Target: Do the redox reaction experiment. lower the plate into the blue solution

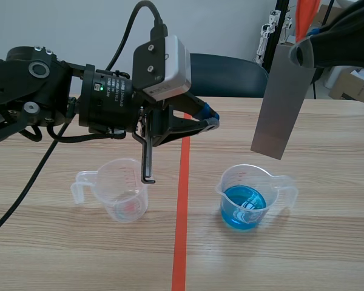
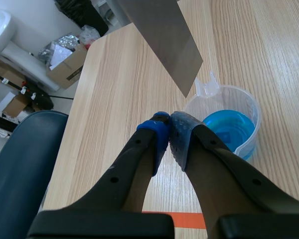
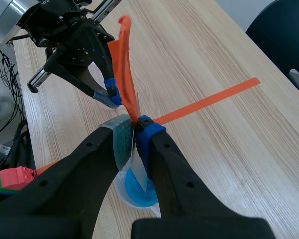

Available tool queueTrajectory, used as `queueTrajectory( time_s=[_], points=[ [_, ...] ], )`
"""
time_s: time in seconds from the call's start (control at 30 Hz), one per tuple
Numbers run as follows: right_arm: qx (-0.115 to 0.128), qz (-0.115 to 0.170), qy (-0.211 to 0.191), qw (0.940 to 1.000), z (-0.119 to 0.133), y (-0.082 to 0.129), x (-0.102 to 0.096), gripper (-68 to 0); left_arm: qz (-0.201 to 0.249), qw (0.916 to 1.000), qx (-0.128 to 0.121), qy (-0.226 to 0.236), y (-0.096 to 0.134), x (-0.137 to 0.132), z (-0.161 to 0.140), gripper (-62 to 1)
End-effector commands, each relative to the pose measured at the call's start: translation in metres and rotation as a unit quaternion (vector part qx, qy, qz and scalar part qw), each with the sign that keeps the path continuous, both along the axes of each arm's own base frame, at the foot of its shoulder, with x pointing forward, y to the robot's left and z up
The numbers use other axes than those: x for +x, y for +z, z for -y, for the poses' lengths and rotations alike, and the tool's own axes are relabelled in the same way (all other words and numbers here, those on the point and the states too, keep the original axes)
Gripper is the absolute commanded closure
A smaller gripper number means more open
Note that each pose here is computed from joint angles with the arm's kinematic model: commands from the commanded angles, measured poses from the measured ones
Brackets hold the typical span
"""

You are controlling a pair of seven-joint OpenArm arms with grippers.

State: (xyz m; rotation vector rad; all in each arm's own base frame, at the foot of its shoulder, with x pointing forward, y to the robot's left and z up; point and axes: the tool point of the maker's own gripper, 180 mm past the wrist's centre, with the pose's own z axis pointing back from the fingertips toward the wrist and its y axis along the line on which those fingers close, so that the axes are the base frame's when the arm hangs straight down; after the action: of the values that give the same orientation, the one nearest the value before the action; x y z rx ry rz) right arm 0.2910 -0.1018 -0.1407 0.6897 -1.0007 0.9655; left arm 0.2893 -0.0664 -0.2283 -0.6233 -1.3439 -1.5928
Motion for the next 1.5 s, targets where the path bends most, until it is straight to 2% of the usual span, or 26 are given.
queueTrajectory(
  time_s=[0.0, 0.2, 1.1, 1.47],
  points=[
    [0.012, 0.015, 0.0, 0.9998, -0.001, 0.014, 0.002, -0.6, 0.013, 0.9997, -0.02, -0.003, 0.016, 0.003, 0.004, -4.0],
    [0.021, 0.019, 0.0, 0.9996, -0.002, 0.017, 0.003, -0.6, 0.013, 0.9997, -0.02, -0.003, 0.016, 0.003, 0.004, -4.0],
    [0.017, 0.021, 0.0, 0.9996, -0.001, 0.016, 0.003, -0.6, 0.015, 0.9997, -0.021, 0.001, 0.015, 0.004, 0.003, -4.0],
    [0.019, 0.023, 0.0, 0.9996, -0.002, 0.017, 0.003, -0.6, -0.008, 0.9999, -0.001, 0.014, -0.005, -0.002, -0.017, -4.0]
  ],
)
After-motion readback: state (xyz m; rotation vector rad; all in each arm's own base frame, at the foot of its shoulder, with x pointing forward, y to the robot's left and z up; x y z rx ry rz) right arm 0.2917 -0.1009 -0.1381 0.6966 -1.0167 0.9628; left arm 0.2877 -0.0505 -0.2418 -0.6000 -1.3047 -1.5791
